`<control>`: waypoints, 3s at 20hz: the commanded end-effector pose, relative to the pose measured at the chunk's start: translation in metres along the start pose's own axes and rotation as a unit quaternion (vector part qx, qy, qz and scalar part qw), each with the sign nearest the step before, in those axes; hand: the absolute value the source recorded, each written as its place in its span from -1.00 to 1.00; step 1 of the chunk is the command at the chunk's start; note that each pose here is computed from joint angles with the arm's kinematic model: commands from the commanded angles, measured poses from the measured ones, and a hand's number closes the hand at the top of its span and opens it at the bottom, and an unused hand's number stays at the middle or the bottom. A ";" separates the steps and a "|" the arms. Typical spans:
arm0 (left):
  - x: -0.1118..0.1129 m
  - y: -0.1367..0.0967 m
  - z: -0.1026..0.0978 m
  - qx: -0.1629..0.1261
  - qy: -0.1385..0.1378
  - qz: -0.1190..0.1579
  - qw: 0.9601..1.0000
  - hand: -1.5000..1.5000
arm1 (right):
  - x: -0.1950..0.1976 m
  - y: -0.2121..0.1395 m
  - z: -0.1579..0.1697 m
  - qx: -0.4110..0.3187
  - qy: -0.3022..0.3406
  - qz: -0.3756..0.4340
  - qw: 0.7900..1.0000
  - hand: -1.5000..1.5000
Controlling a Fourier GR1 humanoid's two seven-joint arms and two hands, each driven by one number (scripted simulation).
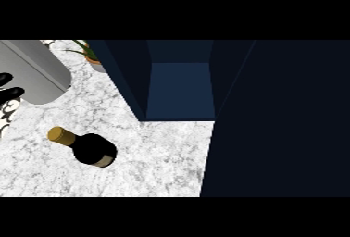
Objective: Pick up the wine, place it into the cabinet and close the cabinet
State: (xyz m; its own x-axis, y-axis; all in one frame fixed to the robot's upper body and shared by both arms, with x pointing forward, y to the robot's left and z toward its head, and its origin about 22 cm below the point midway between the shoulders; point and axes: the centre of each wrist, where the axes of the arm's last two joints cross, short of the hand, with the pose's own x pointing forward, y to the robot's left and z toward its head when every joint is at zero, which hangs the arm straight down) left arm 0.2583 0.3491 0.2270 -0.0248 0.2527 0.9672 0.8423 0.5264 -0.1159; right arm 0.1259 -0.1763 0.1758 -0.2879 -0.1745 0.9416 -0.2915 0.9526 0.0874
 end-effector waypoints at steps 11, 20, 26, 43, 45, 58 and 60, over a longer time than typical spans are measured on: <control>-0.036 0.019 0.006 0.026 0.033 -0.013 0.999 -1.00 | 0.039 0.006 0.019 -0.021 -0.029 0.036 0.999 -1.00; -0.066 0.021 -0.003 0.032 0.037 -0.018 0.999 -1.00 | 0.046 0.009 0.024 -0.023 -0.037 0.033 0.998 -1.00; -0.095 0.036 0.009 0.036 0.049 -0.025 0.998 -1.00 | 0.041 0.016 0.015 -0.015 -0.037 0.027 0.999 -1.00; -0.164 0.063 0.055 0.074 0.083 -0.032 0.993 -1.00 | 0.054 0.016 0.028 -0.011 -0.026 0.032 0.999 -1.00; -0.168 0.068 0.053 0.082 0.087 -0.038 0.992 -1.00 | 0.048 0.020 0.021 -0.011 -0.032 0.028 0.999 -1.00; -0.209 0.079 0.065 0.107 0.114 -0.036 0.987 -1.00 | 0.048 0.022 0.022 0.003 -0.026 0.022 0.999 -1.00; -0.220 0.079 0.055 0.109 0.109 -0.036 0.987 -1.00 | 0.043 0.023 0.017 -0.002 -0.028 0.028 0.999 -1.00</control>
State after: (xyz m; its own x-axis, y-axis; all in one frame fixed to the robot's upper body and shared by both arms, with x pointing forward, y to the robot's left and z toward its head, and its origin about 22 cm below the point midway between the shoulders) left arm 0.3006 0.3763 0.0039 0.0898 -0.0117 0.9959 0.6775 0.7337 -0.0525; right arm 0.1202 -0.1523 0.1957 -0.2680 -0.1300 0.9546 -0.3020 0.9522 0.0449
